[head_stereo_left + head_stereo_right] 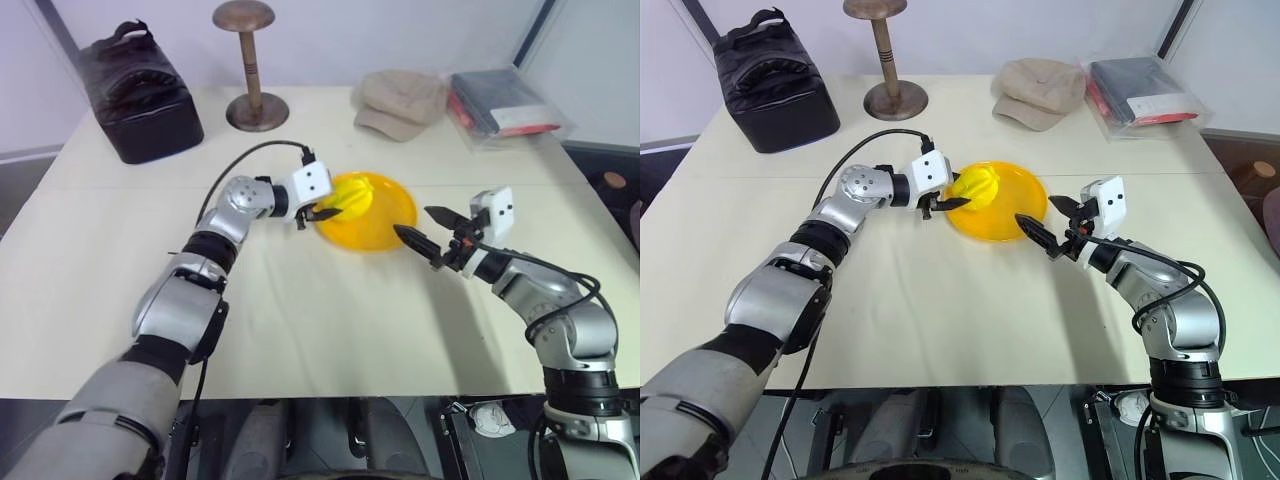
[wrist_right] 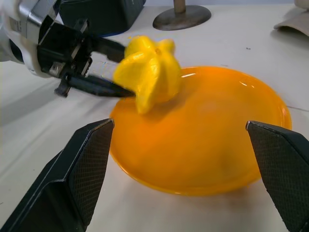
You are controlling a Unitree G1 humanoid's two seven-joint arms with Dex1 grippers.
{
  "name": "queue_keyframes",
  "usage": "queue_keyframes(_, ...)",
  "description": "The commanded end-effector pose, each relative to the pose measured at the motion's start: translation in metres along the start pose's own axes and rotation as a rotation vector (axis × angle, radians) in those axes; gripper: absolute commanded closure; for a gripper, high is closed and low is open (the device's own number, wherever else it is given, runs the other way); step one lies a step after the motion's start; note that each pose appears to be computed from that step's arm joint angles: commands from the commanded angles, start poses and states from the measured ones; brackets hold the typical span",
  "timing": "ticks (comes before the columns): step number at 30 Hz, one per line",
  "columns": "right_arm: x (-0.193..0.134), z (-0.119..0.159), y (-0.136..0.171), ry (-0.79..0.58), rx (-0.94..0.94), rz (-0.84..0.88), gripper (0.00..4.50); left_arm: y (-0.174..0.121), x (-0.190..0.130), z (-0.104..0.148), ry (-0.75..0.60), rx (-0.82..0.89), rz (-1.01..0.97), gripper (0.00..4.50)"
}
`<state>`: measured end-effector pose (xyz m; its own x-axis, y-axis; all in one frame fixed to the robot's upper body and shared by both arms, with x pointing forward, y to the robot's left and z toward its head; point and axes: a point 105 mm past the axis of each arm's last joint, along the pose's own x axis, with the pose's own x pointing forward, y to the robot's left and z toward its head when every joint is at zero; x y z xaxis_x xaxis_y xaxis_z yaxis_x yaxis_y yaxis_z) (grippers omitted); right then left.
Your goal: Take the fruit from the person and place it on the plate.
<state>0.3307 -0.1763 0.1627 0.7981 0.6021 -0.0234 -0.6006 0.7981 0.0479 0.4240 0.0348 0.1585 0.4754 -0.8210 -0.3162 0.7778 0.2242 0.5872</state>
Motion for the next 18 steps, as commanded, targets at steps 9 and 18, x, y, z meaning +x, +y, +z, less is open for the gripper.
queue_keyframes(9, -0.004, 0.018, 0.000, -0.077, -0.032, -0.018, 0.00, 0.050, -0.023, 0.032, -0.165, -0.028, 0.256, 0.04)
queue_keyframes(18, -0.009, 0.029, -0.014, -0.084, -0.047, -0.026, 0.00, 0.077, -0.112, 0.009, -0.359, -0.322, 0.476, 0.04)
